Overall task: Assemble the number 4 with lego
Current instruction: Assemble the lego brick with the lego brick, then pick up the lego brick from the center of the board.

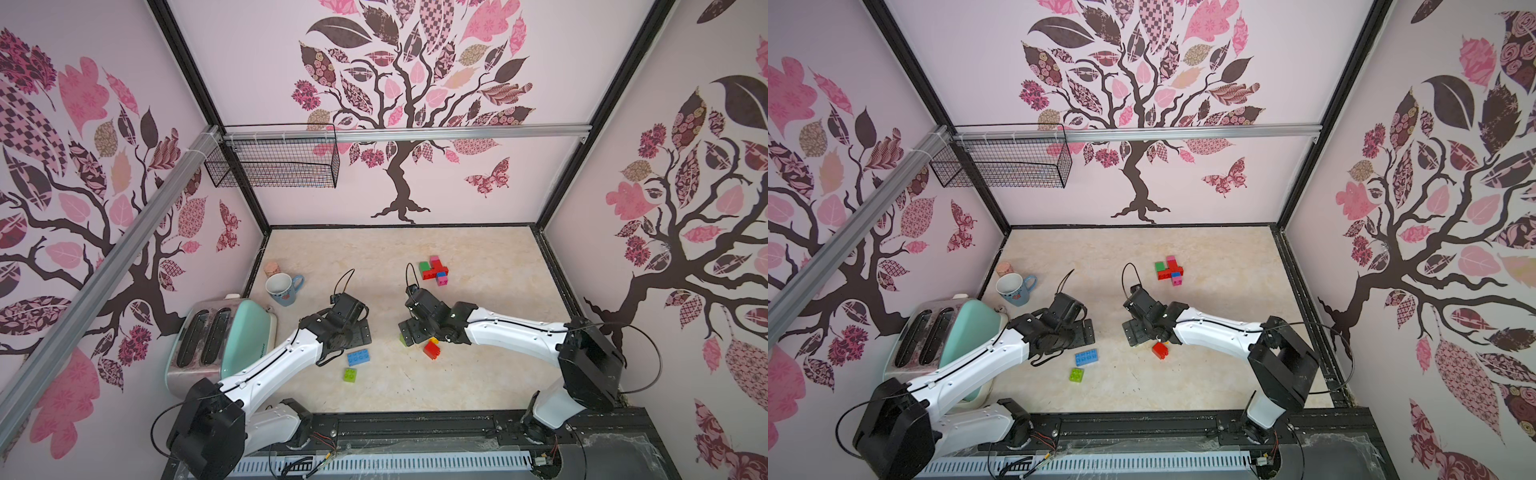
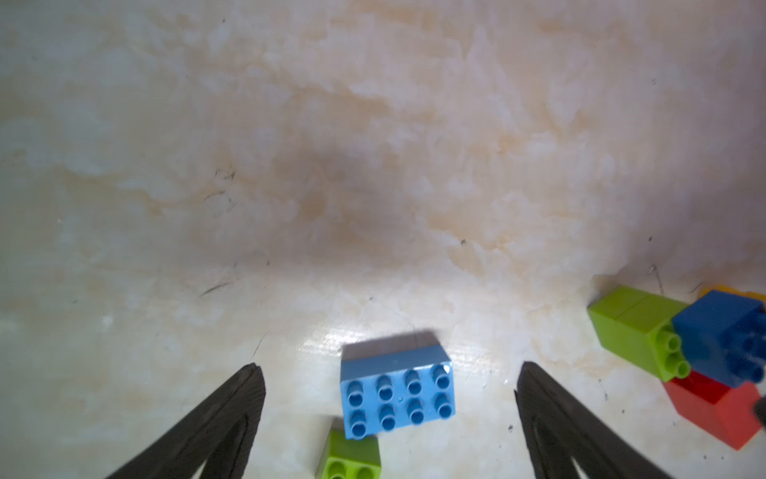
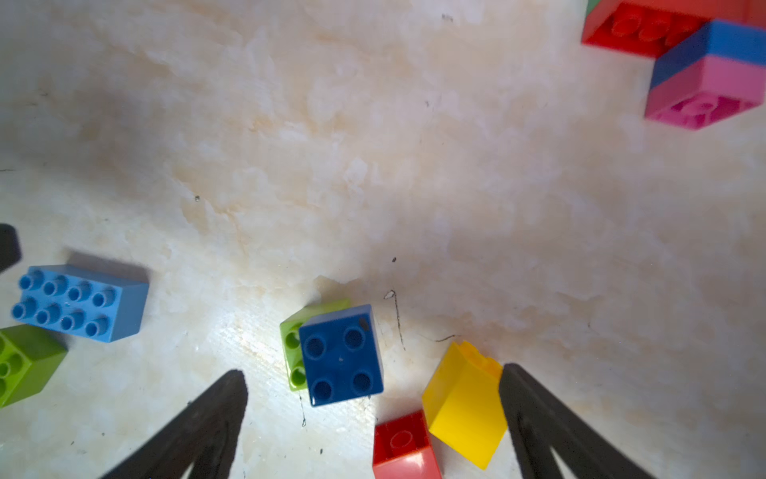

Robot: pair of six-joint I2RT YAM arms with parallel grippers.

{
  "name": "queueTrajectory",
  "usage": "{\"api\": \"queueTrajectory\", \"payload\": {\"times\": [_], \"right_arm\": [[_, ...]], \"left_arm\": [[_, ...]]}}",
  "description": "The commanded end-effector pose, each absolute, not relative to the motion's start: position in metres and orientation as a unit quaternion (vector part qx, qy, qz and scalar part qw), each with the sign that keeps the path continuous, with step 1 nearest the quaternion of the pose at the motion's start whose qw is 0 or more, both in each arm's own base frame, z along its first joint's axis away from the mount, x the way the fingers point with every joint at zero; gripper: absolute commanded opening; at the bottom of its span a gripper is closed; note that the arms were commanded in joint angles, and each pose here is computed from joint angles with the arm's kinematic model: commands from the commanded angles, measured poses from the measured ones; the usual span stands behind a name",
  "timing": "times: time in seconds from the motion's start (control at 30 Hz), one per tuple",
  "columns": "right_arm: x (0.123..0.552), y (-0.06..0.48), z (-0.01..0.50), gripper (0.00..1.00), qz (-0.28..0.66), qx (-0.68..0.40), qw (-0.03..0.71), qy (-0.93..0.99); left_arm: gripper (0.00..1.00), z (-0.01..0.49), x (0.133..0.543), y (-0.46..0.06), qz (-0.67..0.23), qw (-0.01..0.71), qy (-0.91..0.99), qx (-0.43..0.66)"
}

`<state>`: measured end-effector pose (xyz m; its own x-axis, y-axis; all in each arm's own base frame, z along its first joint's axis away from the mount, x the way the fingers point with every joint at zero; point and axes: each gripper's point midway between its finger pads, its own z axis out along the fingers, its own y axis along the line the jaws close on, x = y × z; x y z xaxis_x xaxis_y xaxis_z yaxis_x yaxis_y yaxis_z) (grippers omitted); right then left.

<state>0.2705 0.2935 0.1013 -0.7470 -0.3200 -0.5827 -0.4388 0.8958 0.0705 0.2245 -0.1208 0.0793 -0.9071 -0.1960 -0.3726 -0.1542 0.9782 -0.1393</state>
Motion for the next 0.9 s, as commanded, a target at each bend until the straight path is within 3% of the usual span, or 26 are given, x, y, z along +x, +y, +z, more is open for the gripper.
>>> {"api": "queueTrajectory", "payload": {"times": [0.0, 0.3, 0.5, 0.6, 0.77, 0.87], "right_arm": [[0.284, 0.287, 0.135, 0.99, 0.116, -0.163, 0.366, 0.909], [0.294, 0.241, 0.163, 0.99, 0.084, -0.074, 0.467, 0.877], [0.292, 0.240, 0.165, 0.99, 0.098, -0.076, 0.475, 0.871], [0.290, 0.241, 0.161, 0.99, 0.113, -0.074, 0.469, 0.873], [0.287, 0.242, 0.164, 0.99, 0.131, -0.072, 0.477, 0.866], [0.287, 0.240, 0.170, 0.99, 0.137, -0.068, 0.487, 0.860]], "left_arm": [[0.98, 0.061, 0.184, -0.108, -0.023, 0.140, 0.985, -0.095], [0.80, 0.030, 0.134, -0.115, -0.038, 0.081, 0.994, -0.059], [0.72, 0.021, 0.138, -0.132, -0.059, 0.073, 0.995, -0.031], [0.73, 0.021, 0.143, -0.145, -0.077, 0.076, 0.994, -0.016], [0.83, 0.036, 0.169, -0.120, 0.012, 0.138, 0.990, 0.006], [0.88, 0.033, 0.183, -0.126, 0.021, 0.155, 0.988, 0.010]]}}
